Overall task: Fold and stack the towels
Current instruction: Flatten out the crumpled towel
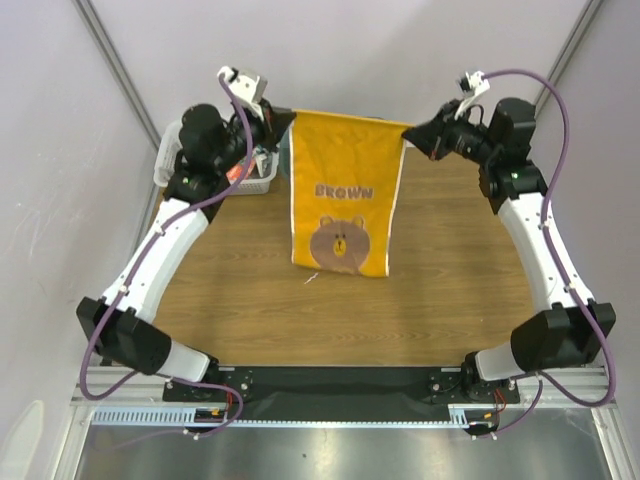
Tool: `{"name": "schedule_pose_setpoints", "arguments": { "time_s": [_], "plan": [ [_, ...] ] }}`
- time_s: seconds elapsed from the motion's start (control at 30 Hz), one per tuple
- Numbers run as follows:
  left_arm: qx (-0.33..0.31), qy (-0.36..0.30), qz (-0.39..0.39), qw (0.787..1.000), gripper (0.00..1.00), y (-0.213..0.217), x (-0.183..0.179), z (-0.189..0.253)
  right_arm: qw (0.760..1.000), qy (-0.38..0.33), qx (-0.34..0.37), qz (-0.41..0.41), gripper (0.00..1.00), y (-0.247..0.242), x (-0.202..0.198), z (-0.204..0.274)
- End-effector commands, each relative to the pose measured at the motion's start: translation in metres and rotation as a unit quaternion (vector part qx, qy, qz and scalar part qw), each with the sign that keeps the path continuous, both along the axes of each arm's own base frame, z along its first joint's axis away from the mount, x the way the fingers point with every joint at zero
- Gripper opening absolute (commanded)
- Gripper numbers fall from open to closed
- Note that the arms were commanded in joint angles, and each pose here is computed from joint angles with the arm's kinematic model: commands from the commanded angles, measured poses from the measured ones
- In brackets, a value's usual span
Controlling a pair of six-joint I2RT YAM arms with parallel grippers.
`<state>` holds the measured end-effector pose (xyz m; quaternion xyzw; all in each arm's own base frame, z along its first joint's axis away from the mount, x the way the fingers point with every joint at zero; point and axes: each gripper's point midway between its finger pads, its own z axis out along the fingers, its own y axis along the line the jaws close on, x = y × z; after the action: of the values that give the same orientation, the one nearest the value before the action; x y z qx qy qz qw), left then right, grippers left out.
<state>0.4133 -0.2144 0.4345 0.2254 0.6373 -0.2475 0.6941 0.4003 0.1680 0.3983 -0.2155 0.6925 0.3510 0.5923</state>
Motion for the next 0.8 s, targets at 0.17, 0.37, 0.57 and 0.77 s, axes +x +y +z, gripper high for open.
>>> {"name": "schedule_pose_setpoints", "arguments": {
  "time_s": [0.17, 0.37, 0.57, 0.77],
  "plan": [
    [0.033, -0.16, 0.066, 0.984, 0.0, 0.048, 0.017, 0.127, 0.986, -0.149, -0.003, -0.07, 0.0, -0.029, 0.036, 0.106],
    [0.027, -0.182, 0.048, 0.982, 0.0, 0.047, -0.004, 0.15, 0.981, -0.183, 0.004, -0.059, 0.0, -0.028, 0.014, 0.135],
    [0.008, -0.187, 0.031, 0.982, 0.0, 0.054, -0.054, 0.156, 0.98, -0.192, 0.002, -0.056, 0.0, -0.03, -0.03, 0.149],
    [-0.037, -0.215, 0.029, 0.975, 0.0, 0.077, -0.145, 0.169, 0.978, -0.199, 0.011, -0.061, 0.0, -0.036, -0.107, 0.16]
  ]
}}
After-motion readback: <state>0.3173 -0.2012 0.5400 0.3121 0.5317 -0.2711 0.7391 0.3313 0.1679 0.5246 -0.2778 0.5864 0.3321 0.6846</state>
